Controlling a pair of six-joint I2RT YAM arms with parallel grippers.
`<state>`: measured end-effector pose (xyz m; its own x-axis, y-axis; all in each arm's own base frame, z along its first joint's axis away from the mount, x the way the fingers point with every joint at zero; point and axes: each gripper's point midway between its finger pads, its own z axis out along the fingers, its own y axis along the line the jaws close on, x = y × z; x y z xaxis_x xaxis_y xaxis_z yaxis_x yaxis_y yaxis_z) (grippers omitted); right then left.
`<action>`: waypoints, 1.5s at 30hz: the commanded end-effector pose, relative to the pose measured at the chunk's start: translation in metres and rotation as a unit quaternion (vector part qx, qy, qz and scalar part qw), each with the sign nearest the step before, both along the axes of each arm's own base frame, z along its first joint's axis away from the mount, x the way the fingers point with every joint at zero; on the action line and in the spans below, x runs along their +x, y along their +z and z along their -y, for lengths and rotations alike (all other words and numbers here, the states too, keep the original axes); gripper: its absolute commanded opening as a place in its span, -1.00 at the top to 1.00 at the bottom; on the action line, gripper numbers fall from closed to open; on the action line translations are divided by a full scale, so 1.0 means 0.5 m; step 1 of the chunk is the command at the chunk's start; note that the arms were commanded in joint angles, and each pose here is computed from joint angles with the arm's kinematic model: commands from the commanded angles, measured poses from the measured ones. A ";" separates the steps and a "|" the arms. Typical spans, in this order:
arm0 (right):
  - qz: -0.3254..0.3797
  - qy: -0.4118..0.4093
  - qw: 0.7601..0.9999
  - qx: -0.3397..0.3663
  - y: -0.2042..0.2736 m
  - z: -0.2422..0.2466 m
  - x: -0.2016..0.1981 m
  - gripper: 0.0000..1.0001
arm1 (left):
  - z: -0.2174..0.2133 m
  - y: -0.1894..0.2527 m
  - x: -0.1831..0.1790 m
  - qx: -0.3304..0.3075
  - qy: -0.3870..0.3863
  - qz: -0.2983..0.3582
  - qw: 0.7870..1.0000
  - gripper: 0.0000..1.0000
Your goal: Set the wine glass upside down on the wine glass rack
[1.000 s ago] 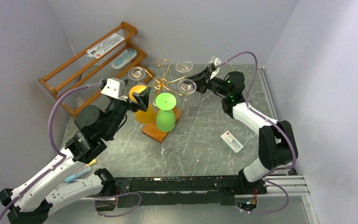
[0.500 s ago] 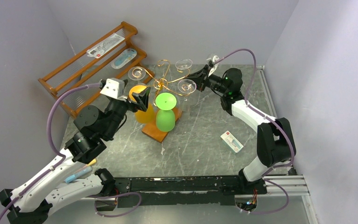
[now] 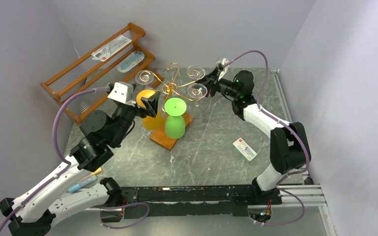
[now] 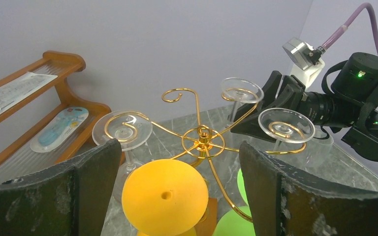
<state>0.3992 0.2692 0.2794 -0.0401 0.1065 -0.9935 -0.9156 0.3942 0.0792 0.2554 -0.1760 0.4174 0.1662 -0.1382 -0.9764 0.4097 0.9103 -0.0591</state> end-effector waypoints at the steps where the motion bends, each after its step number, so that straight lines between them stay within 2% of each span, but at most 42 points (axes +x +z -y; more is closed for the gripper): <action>1: 0.010 -0.030 0.999 -0.006 0.012 0.017 0.000 0.17 | 0.005 0.006 -0.006 -0.005 -0.011 0.001 1.000 -0.86; 13: 0.003 -0.152 0.988 -0.037 0.016 0.097 -0.016 -0.11 | 0.013 0.011 -0.012 -0.013 -0.026 0.001 1.000 -0.86; 15: -0.010 -0.180 0.983 -0.040 0.012 0.117 -0.023 -0.16 | 0.012 0.013 -0.015 -0.016 -0.027 0.004 1.000 -0.86; 18: -0.068 -0.236 0.968 -0.060 0.001 0.156 -0.029 -0.17 | 0.014 0.018 -0.018 -0.018 -0.033 0.008 0.999 -0.87; 21: -0.140 -0.334 0.930 -0.065 -0.017 0.223 -0.033 -0.17 | 0.022 0.015 -0.017 -0.014 -0.039 0.007 0.999 -0.89; 24: -0.192 -0.430 0.879 -0.074 -0.038 0.300 -0.059 -0.17 | 0.032 0.014 -0.020 -0.011 -0.052 0.008 0.999 -0.93; 28: -0.250 -0.584 0.767 -0.088 -0.059 0.430 -0.106 -0.17 | 0.037 0.015 -0.025 -0.023 -0.063 0.003 0.998 -0.93; 30: -0.260 -0.607 0.744 -0.105 -0.071 0.455 -0.127 -0.17 | 0.040 0.012 -0.024 -0.026 -0.065 0.000 0.998 -0.93; 39: -0.314 -0.605 0.715 -0.157 -0.155 0.447 -0.102 -0.14 | 0.061 0.000 -0.021 -0.022 -0.081 -0.013 0.996 -0.90; 45: -0.317 -0.570 0.740 -0.168 -0.184 0.415 -0.078 0.04 | 0.076 -0.003 -0.022 -0.026 -0.097 -0.017 0.995 -0.89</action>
<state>0.3567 0.0578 0.1852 -0.5852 0.1892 -0.7885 0.2339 0.9705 0.0593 0.2481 -0.2074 0.4106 0.1054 -0.1891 -0.9763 0.5410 0.8346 -0.1032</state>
